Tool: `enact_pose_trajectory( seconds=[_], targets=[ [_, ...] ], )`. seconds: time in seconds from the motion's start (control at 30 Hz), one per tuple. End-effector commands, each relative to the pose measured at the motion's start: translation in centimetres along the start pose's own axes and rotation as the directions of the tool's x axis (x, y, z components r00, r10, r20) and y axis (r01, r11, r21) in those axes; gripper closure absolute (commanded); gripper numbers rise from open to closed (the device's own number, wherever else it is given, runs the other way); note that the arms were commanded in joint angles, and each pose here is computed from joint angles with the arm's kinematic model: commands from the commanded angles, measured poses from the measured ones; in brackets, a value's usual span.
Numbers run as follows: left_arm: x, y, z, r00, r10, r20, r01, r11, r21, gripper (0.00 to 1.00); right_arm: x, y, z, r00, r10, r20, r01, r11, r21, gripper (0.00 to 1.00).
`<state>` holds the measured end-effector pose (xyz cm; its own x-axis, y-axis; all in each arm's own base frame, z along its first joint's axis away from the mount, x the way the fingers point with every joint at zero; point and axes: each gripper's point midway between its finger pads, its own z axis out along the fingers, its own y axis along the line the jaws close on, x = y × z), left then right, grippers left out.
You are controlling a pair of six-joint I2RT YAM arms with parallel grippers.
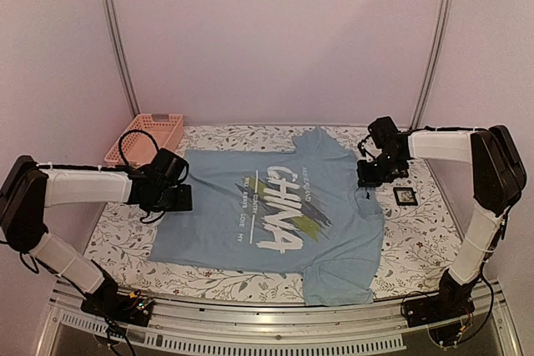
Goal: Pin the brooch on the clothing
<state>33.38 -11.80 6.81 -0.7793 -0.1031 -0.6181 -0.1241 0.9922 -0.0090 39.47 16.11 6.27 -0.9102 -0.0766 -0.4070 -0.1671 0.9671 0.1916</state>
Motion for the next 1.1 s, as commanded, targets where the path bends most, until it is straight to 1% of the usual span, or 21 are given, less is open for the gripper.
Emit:
enact_pose_trajectory(
  seconds=[0.0,0.07,0.27,0.4,0.43,0.5,0.67,0.73,0.83,0.9,0.93,1.0,1.07],
  targets=[
    [7.2,1.3,-0.5,0.970,-0.184,-0.156,0.188,0.982,0.009,0.33,2.0,-0.7,1.3,0.999,-0.003,-0.043,0.004,1.000,0.020,1.00],
    [9.6,2.3,-0.7,0.956,-0.225,-0.187,0.225,0.974,-0.021,0.33,2.7,-1.1,1.9,0.998,-0.001,-0.057,0.003,1.000,0.031,1.00],
    [13.0,3.6,-1.3,0.930,-0.281,-0.237,0.269,0.960,-0.082,0.33,4.4,-3.3,3.4,0.994,0.041,-0.097,-0.033,0.996,0.087,1.00],
    [16.2,5.0,-1.6,0.893,-0.329,-0.308,0.283,0.941,-0.183,0.34,4.9,-5.0,3.4,0.991,0.082,-0.103,-0.070,0.991,0.112,1.00],
    [16.6,5.2,-1.8,0.890,-0.333,-0.312,0.280,0.938,-0.205,0.34,4.9,-5.0,3.2,0.992,0.084,-0.098,-0.073,0.991,0.110,1.00],
    [16.6,5.2,-2.1,0.903,-0.312,-0.297,0.259,0.944,-0.205,0.34,4.6,-4.7,2.9,0.993,0.079,-0.085,-0.072,0.994,0.087,1.00],
    [14.6,5.0,-2.4,0.928,-0.280,-0.245,0.230,0.949,-0.213,0.34,3.5,-3.5,2.4,0.995,0.064,-0.072,-0.062,0.998,0.030,1.00],
    [13.5,4.7,-2.7,0.940,-0.257,-0.224,0.210,0.954,-0.213,0.34,2.5,-3.3,1.5,0.997,0.061,-0.046,-0.059,0.998,0.028,0.99],
    [10.7,3.7,-3.3,0.967,-0.201,-0.156,0.171,0.968,-0.183,0.33,1.0,-3.7,0.0,0.999,0.049,-0.015,-0.048,0.997,0.060,0.94],
    [8.2,2.5,-4.0,0.983,-0.158,-0.095,0.143,0.978,-0.151,0.30,-0.3,-4.5,-1.4,0.999,0.045,0.019,-0.047,0.994,0.096,0.86],
    [7.0,2.1,-4.4,0.988,-0.136,-0.066,0.126,0.982,-0.139,0.24,-1.2,-5.5,-2.2,0.998,0.053,0.045,-0.058,0.990,0.125,0.81],
    [4.7,1.3,-5.2,0.996,-0.091,-0.008,0.089,0.989,-0.121,0.16,-2.7,-7.5,-3.9,0.994,0.058,0.096,-0.074,0.981,0.179,0.72],
    [2.5,0.7,-6.0,0.997,-0.059,0.048,0.064,0.992,-0.112,0.13,-4.0,-9.7,-5.1,0.988,0.077,0.133,-0.104,0.970,0.217,0.60]
  ],
)
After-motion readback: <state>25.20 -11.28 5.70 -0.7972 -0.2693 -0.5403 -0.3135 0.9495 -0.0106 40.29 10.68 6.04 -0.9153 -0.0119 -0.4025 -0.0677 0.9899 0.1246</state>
